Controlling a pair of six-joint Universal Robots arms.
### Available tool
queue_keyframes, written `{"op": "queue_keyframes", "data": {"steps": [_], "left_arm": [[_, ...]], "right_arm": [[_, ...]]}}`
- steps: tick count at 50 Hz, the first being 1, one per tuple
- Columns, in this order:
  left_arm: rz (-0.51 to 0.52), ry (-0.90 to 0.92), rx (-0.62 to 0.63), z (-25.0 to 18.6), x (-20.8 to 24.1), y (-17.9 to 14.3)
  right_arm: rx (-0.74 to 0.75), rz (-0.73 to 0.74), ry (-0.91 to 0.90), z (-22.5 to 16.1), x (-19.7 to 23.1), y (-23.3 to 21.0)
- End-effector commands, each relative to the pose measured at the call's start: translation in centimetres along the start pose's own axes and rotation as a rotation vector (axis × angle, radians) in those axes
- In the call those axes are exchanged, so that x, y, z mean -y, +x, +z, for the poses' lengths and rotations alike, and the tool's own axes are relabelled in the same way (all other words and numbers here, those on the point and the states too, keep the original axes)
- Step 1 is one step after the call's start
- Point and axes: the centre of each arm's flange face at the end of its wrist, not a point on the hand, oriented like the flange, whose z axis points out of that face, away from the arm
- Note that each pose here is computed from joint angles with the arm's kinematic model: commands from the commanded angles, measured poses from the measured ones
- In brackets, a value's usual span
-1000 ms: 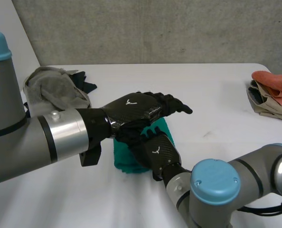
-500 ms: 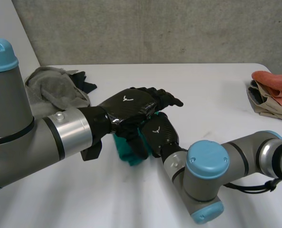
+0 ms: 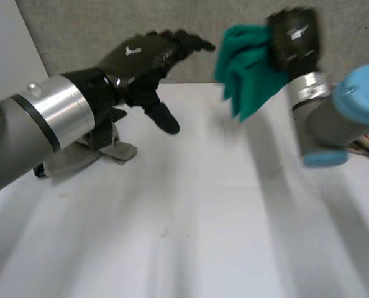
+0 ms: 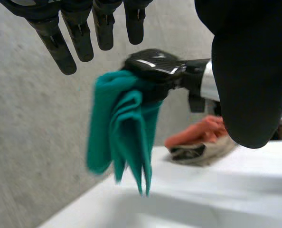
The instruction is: Fold the laundry.
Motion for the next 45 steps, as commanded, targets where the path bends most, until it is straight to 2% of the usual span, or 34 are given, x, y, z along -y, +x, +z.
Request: {"op": "queue_keyframes", "data": {"steps": [1,2,5,9,10,13,18,23,30,35,37,41,45], "left_arm": [[-0.023,0.05,-0.005,0.6,0.1,0.4],[-0.026,0.042,-0.008,0.6,-0.2,0.5],[-0.041,0.011,-0.018,0.8,-1.3,0.9],[-0.054,-0.027,-0.028,1.1,-3.0,1.3],[-0.056,-0.034,-0.032,1.2,-3.3,1.4],[-0.066,-0.064,-0.044,1.4,-4.8,1.8],[-0.067,-0.097,-0.054,1.4,-6.5,2.3],[-0.054,-0.099,-0.056,1.5,-6.8,2.3],[-0.043,-0.082,-0.064,1.4,-6.0,2.6],[-0.041,-0.072,-0.068,1.3,-5.5,2.9],[-0.038,-0.064,-0.071,1.3,-5.2,3.1],[-0.039,-0.067,-0.074,1.3,-5.3,3.4],[-0.038,-0.074,-0.075,1.2,-5.5,3.8]], "right_arm": [[-0.212,-0.026,0.097,3.0,-3.0,12.8],[-0.23,-0.006,0.118,3.1,-4.4,15.3],[-0.229,0.023,0.122,2.8,-7.7,18.6],[-0.21,0.012,0.086,1.1,-14.4,23.6],[-0.198,0.005,0.048,-0.1,-17.2,24.7],[-0.146,0.014,-0.05,-2.8,-22.3,26.3],[-0.067,0.047,-0.203,-7.0,-27.2,27.4],[-0.035,0.021,-0.258,-8.4,-27.0,28.0],[-0.02,-0.024,-0.182,-6.8,-22.6,28.3],[-0.081,-0.002,-0.144,-5.5,-20.1,28.7],[-0.177,-0.027,-0.143,-5.4,-19.7,29.5],[-0.329,-0.122,-0.199,-6.0,-20.4,30.2],[-0.257,-0.159,-0.289,-7.2,-22.0,28.8]]}}
